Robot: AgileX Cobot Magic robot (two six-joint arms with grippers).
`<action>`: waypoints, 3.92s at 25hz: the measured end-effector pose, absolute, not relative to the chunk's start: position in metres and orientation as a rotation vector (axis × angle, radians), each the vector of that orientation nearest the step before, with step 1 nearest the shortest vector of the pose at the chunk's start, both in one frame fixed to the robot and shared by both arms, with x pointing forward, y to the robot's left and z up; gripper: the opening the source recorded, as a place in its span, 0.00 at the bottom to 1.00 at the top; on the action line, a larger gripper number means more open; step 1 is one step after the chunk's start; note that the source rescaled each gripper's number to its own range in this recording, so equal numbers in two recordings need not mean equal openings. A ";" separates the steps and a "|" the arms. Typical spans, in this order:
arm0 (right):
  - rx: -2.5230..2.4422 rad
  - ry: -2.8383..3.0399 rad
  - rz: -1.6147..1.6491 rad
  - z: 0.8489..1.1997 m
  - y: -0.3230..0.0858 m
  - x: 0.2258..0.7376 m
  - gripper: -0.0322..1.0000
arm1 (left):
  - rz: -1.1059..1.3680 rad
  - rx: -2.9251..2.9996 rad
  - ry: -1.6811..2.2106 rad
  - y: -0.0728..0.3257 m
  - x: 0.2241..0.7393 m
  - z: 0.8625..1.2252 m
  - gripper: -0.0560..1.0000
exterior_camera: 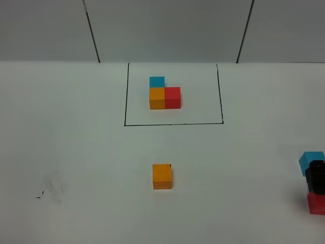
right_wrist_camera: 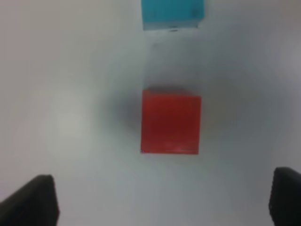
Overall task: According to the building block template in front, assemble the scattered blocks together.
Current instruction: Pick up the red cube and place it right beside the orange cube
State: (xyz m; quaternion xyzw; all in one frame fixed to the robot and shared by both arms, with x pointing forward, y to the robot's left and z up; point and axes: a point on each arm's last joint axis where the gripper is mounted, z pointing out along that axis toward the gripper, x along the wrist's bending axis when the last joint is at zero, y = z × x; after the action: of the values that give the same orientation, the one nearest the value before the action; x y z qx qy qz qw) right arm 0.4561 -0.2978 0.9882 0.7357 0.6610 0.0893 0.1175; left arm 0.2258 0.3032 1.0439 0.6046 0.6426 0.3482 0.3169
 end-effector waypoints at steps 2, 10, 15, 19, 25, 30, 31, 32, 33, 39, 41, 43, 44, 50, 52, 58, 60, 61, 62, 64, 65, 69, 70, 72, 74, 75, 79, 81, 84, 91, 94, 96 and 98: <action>2.153 1.931 0.264 0.981 -0.298 0.463 0.87 | 0.916 1.591 1.691 0.303 0.226 1.044 0.67; 2.261 1.903 0.166 0.946 -0.311 0.479 0.87 | 0.916 1.591 1.691 0.303 0.226 1.044 0.67; 2.290 1.919 0.112 0.925 -0.314 0.486 0.86 | 0.916 1.591 1.691 0.303 0.226 1.044 0.67; 2.296 1.932 0.101 0.910 -0.314 0.491 0.84 | 0.916 1.591 1.691 0.303 0.226 1.044 0.67; 2.318 1.955 0.054 0.896 -0.314 0.493 0.74 | 0.916 1.591 1.691 0.303 0.226 1.044 0.67; 2.320 1.957 0.051 0.893 -0.314 0.494 0.53 | 0.916 1.591 1.691 0.303 0.226 1.044 0.67; 2.319 1.956 0.054 0.893 -0.314 0.494 0.44 | 0.916 1.591 1.691 0.303 0.226 1.044 0.67; 2.318 1.956 0.055 0.893 -0.314 0.494 0.34 | 0.916 1.591 1.691 0.303 0.226 1.044 0.67; 2.318 1.956 0.055 0.893 -0.314 0.494 0.27 | 0.916 1.591 1.691 0.303 0.226 1.044 0.67; 2.319 1.966 0.038 0.896 -0.314 0.492 0.28 | 0.916 1.591 1.691 0.303 0.226 1.044 0.67; 2.307 1.974 0.037 0.905 -0.314 0.489 0.28 | 0.916 1.591 1.691 0.303 0.226 1.044 0.67; 2.279 1.970 0.068 0.921 -0.314 0.484 0.28 | 0.916 1.591 1.691 0.303 0.226 1.044 0.67; 2.256 1.975 0.086 0.930 -0.312 0.482 0.28 | 0.916 1.591 1.691 0.303 0.226 1.044 0.67; 1.934 2.103 0.313 0.981 -0.287 0.468 0.28 | 0.916 1.591 1.691 0.303 0.226 1.044 0.67; 1.789 2.238 0.351 0.985 -0.277 0.465 0.28 | 0.916 1.591 1.691 0.303 0.226 1.044 0.67; 1.402 2.591 0.363 0.981 -0.247 0.466 0.28 | 0.916 1.591 1.691 0.303 0.226 1.044 0.67; 1.312 2.678 0.324 0.980 -0.237 0.474 0.28 | 0.916 1.591 1.691 0.303 0.226 1.044 0.67; 1.270 2.725 0.288 0.979 -0.231 0.478 0.28 | 0.916 1.591 1.691 0.303 0.226 1.044 0.67; 1.224 2.758 0.263 0.980 -0.225 0.483 0.28 | 0.916 1.591 1.691 0.303 0.226 1.044 0.67; 1.136 2.822 0.204 0.978 -0.214 0.494 0.28 | 0.916 1.591 1.691 0.303 0.226 1.044 0.67; 1.080 2.847 0.183 0.979 -0.207 0.499 0.28 | 0.916 1.591 1.691 0.303 0.226 1.044 0.67; 0.798 2.951 0.115 0.975 -0.180 0.520 0.28 | 0.916 1.591 1.691 0.303 0.226 1.044 0.67; 0.725 2.970 0.109 0.974 -0.173 0.525 0.28 | 0.916 1.591 1.691 0.303 0.226 1.044 0.67; 0.613 2.994 0.095 0.972 -0.160 0.535 0.28 | 0.916 1.591 1.691 0.303 0.226 1.044 0.67; 0.518 3.005 0.074 0.969 -0.150 0.545 0.28 | 0.916 1.591 1.691 0.303 0.226 1.044 0.67; 0.478 3.010 0.058 0.967 -0.145 0.550 0.28 | 0.916 1.591 1.691 0.303 0.226 1.044 0.67; 0.341 3.013 0.018 0.960 -0.128 0.568 0.28 | 0.917 1.592 1.691 0.303 0.226 1.044 0.67; 0.290 3.016 0.016 0.956 -0.118 0.575 0.28 | 0.917 1.592 1.691 0.303 0.226 1.044 0.67; 0.216 3.020 0.017 0.951 -0.102 0.578 0.28 | 0.917 1.592 1.691 0.303 0.226 1.044 0.67; 0.100 3.023 0.030 0.947 -0.075 0.567 0.28 | 0.917 1.592 1.691 0.303 0.226 1.044 0.67; 0.064 3.011 0.051 0.947 -0.066 0.563 0.28 | 0.917 1.592 1.691 0.303 0.226 1.044 0.67; 0.051 3.005 0.060 0.946 -0.063 0.562 0.28 | 0.917 1.592 1.691 0.303 0.226 1.044 0.67; 0.036 3.007 0.061 0.944 -0.060 0.561 0.28 | 0.917 1.592 1.691 0.303 0.226 1.044 0.67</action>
State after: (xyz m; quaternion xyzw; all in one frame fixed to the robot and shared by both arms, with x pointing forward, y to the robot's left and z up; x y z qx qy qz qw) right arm 0.5605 -0.0597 0.9441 0.0119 0.9975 0.0203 0.0668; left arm 0.2258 0.3032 1.0439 0.6049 0.6423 0.3483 0.3167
